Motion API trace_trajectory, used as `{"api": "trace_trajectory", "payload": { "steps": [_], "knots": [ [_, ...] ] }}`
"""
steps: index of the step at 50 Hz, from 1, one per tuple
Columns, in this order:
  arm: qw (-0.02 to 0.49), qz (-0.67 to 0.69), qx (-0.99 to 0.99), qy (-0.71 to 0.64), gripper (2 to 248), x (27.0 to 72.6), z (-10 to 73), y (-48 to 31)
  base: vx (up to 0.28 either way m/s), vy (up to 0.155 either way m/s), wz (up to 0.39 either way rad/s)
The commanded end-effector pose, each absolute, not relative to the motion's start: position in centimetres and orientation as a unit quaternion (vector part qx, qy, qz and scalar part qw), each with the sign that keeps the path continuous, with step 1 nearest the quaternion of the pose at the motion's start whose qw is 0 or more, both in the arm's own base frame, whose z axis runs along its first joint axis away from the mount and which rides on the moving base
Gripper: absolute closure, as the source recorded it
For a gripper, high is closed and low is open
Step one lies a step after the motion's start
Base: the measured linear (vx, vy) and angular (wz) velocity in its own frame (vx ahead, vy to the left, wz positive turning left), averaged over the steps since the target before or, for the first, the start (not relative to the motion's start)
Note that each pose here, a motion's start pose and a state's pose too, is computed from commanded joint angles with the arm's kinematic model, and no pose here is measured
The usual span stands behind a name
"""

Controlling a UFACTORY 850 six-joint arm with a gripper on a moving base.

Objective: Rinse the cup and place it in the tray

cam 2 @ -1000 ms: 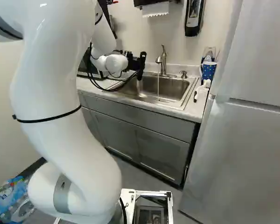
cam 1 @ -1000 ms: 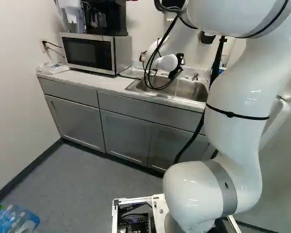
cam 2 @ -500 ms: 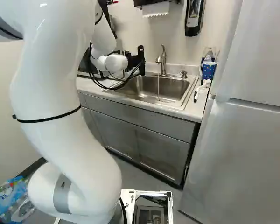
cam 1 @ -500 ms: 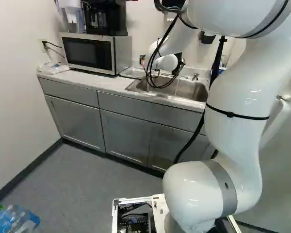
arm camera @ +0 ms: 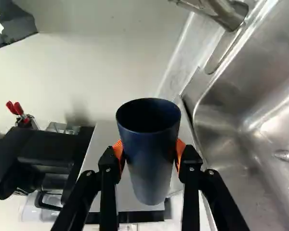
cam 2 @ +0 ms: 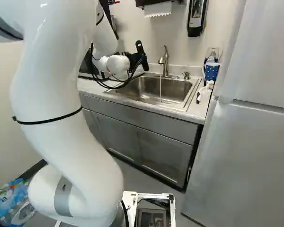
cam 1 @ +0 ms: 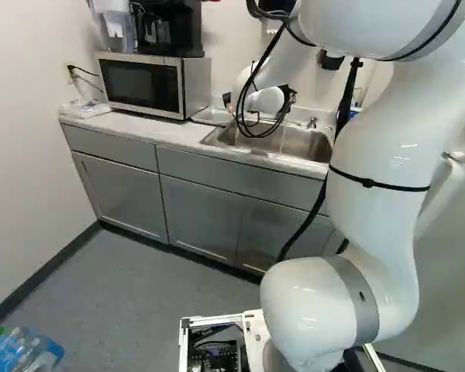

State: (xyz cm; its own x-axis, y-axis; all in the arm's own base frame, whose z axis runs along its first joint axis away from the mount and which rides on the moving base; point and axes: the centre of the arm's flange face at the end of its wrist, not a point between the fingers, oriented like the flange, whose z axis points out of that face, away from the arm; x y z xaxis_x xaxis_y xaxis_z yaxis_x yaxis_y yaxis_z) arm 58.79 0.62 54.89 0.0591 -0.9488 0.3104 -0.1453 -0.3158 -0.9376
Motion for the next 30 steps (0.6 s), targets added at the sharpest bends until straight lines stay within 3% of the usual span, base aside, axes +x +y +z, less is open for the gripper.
{"api": "trace_trajectory", "payload": {
  "steps": [30],
  "knots": [
    [0.296,-0.578,-0.680,0.339,128,58.79,54.89,0.62,0.000,0.000,0.000]
  ]
}}
